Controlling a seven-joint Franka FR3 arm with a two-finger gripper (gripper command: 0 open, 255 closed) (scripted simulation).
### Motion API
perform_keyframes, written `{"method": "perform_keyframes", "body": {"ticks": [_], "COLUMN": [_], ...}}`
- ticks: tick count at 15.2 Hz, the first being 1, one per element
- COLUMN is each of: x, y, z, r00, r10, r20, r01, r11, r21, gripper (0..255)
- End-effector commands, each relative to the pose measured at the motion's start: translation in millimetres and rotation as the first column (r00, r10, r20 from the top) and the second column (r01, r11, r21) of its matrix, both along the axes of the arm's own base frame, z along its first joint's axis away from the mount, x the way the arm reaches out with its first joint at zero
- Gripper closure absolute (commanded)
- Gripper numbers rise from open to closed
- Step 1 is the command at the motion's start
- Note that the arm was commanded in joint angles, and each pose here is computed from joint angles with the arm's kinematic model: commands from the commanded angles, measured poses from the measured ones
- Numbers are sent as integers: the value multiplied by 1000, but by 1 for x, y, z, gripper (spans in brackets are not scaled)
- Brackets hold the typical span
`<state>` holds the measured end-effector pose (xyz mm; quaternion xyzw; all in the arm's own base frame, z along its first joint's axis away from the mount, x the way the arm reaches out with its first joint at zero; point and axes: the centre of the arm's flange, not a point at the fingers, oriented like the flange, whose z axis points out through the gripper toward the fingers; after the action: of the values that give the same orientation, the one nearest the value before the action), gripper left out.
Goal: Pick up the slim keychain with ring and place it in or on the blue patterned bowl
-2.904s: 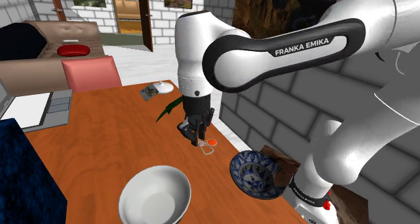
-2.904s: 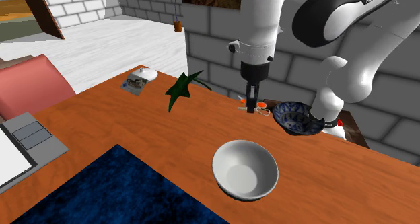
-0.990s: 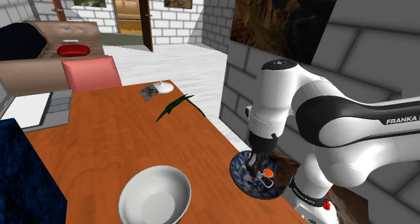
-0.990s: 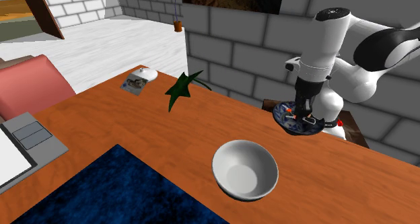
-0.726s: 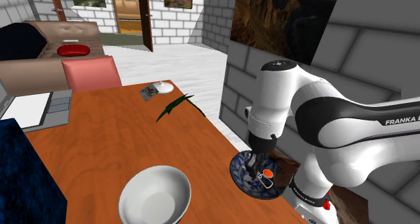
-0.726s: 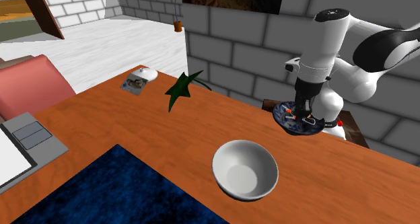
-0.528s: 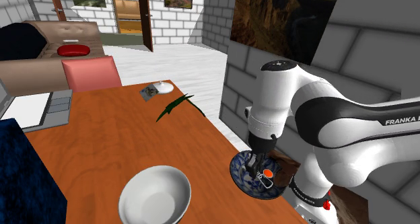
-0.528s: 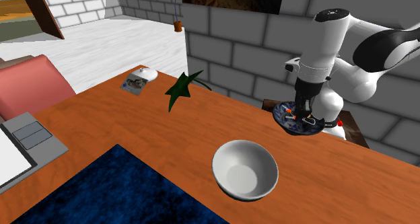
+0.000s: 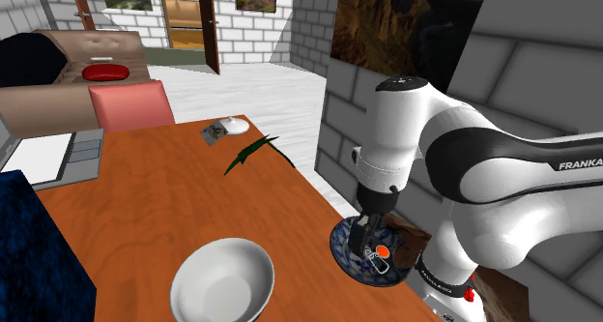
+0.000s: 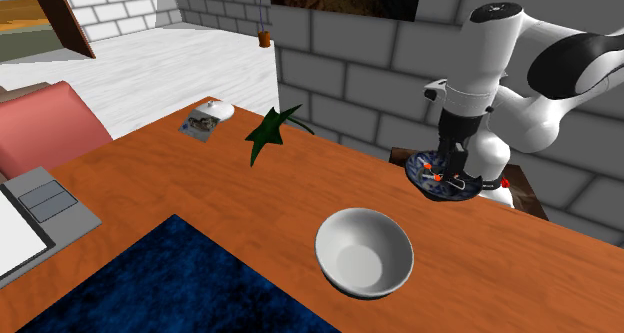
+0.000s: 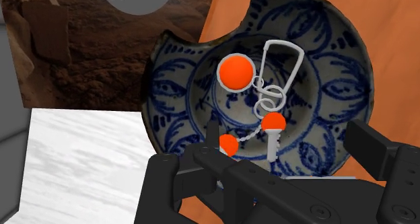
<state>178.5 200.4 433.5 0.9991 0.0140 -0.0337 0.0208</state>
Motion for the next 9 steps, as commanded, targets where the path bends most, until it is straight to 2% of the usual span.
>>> {"method": "perform_keyframes", "body": {"ticks": [1, 2, 9], "x": [0, 1, 1], "y": [1, 1, 1], "z": [24, 35, 35], "r00": [1000, 1000, 1000], "r10": [0, 0, 0], "r20": [0, 0, 0], "r01": [0, 0, 0], "r11": [1000, 1000, 1000], "r21": [0, 0, 0], "gripper": [0, 0, 0]}}
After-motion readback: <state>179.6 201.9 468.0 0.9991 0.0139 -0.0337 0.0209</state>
